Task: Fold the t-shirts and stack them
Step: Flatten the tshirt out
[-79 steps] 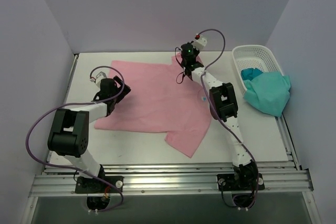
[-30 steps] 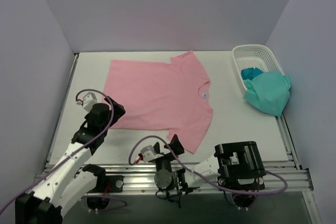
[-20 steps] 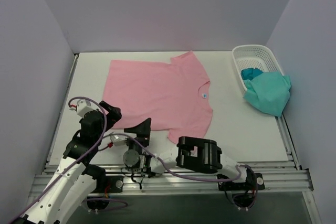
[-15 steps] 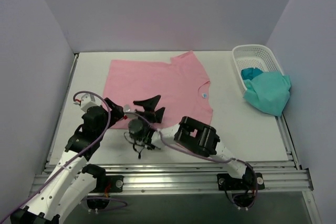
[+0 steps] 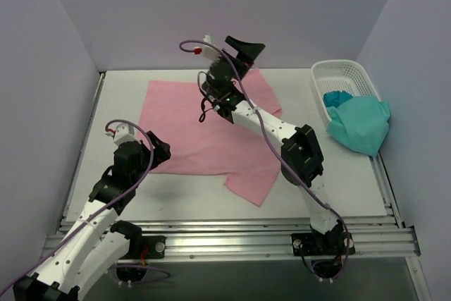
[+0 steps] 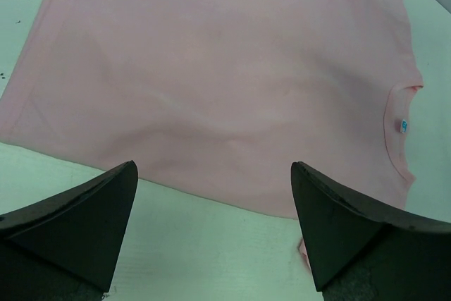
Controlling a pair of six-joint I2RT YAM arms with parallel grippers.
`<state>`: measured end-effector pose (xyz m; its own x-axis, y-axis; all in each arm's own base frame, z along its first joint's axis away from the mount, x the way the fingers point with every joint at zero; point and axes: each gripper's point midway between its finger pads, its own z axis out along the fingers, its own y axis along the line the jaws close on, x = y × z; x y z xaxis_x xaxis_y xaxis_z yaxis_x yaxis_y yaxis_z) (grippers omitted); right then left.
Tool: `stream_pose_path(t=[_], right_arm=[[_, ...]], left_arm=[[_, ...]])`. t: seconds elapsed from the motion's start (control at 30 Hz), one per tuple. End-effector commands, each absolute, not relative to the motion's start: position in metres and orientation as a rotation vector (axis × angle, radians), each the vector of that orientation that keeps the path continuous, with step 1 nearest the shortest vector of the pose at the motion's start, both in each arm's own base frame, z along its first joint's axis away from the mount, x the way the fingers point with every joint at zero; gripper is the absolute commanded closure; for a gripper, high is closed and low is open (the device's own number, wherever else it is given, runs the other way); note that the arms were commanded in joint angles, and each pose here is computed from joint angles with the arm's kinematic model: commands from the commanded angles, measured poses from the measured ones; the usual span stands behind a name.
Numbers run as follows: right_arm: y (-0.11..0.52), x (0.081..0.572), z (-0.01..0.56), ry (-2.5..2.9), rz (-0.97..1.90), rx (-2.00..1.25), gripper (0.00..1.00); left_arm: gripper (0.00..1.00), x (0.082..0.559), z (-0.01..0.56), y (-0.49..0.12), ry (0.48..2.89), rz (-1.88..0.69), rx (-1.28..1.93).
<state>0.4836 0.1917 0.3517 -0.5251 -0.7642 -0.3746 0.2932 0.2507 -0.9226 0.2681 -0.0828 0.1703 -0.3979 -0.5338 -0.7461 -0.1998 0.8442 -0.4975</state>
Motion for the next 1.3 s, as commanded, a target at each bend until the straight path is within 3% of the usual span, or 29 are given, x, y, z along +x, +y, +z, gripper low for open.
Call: stream_pose_path(t=[0.0,0.07,0.1,0.17,0.2,0.23,0.3,0.33,0.57,0.83,1.03,1.27], right_arm=[[0.254,0.496,0.38,1.562,-1.076,-0.635,0.0],[0.263,0.5,0.389,1.595,-0.874,-0.529,0.0],[0.282,0.494,0.397,1.672,-0.504,-0.459,0.0],[0.27,0.503,0.387,1.807,-0.073,-0.375,0.03],[0.285,0.502,0.309,2.026,0.228,-0.269,0.08],[0.251,0.489,0.325,2.019,0.305,-0.099,0.12],[0.213,0.486,0.307,1.934,0.318,0.109,0.11],[0.192,0.442,0.263,1.993,0.327,0.195,0.09],[0.125,0.331,0.224,1.941,0.276,0.441,0.07],[0.159,0.236,0.197,2.02,0.422,0.407,0.09],[0.188,0.212,0.129,2.143,0.457,0.361,0.1],[0.228,0.204,0.109,2.165,0.596,0.31,0.12]], left_arm=[[0.01,0.278,0.198,-0.09,1.911,-0.451,-0.496],[0.01,0.278,0.198,-0.089,1.91,-0.445,-0.497],[0.01,0.278,0.197,-0.089,1.912,-0.443,-0.496],[0.01,0.277,0.198,-0.09,1.914,-0.446,-0.492],[0.01,0.275,0.197,-0.089,1.923,-0.434,-0.495],[0.01,0.274,0.195,-0.087,1.931,-0.423,-0.5],[0.01,0.266,0.189,-0.079,1.964,-0.377,-0.519],[0.01,0.264,0.192,-0.075,1.96,-0.352,-0.534],[0.02,0.242,0.192,-0.065,1.968,-0.345,-0.541],[0.03,0.243,0.154,-0.064,2.064,-0.276,-0.552],[0.04,0.251,0.132,-0.072,2.127,-0.266,-0.562],[0.04,0.253,0.122,-0.069,2.147,-0.227,-0.585]])
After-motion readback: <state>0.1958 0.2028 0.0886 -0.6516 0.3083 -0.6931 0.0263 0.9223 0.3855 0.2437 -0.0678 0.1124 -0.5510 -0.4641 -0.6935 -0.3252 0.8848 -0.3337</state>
